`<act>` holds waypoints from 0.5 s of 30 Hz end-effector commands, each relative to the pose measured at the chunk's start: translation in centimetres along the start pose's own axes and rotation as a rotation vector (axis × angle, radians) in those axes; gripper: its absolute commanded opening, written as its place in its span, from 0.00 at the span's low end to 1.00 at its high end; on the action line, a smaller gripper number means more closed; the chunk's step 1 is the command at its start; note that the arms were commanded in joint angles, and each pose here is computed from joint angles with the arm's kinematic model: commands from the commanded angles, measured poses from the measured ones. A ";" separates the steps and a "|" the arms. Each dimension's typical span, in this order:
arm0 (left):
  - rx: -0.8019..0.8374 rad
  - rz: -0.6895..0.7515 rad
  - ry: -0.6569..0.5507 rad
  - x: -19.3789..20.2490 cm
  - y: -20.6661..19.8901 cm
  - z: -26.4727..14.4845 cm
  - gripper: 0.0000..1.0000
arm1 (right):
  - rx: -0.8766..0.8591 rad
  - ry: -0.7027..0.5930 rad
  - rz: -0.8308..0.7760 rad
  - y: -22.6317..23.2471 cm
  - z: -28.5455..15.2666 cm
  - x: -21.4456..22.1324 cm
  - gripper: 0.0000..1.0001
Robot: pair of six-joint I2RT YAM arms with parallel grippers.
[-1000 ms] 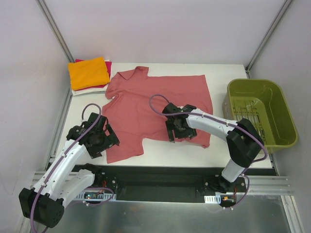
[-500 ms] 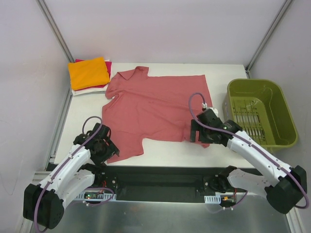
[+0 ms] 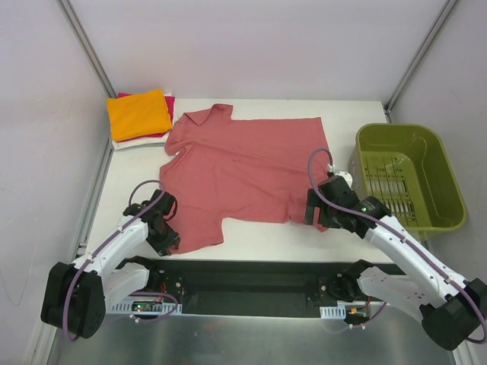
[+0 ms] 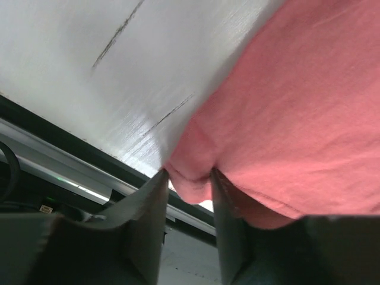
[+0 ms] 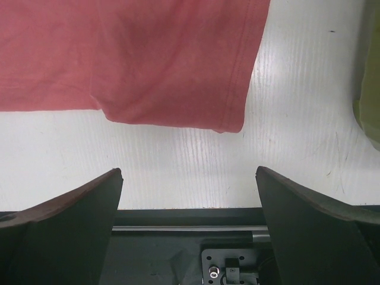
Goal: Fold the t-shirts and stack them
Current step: Grap the side of the flattened tshirt closest away from the robot with both arms
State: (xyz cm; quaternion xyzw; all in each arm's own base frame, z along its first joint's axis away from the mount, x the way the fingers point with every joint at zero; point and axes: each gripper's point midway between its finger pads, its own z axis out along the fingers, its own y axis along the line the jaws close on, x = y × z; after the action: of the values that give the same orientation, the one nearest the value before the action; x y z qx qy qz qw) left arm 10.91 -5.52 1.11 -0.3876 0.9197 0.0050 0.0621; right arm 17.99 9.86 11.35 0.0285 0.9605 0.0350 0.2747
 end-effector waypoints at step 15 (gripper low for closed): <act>0.073 -0.069 -0.251 -5.3 -0.1 -4.8 0.00 | 0.159 0.089 0.183 -4.4 -0.8 3.9 0.98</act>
State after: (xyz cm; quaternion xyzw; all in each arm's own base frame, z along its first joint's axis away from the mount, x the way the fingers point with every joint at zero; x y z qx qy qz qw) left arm 12.99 -5.07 3.14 -0.3847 0.9141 -0.0227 0.1262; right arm 16.12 7.45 10.21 0.0873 0.9642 0.0116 0.2501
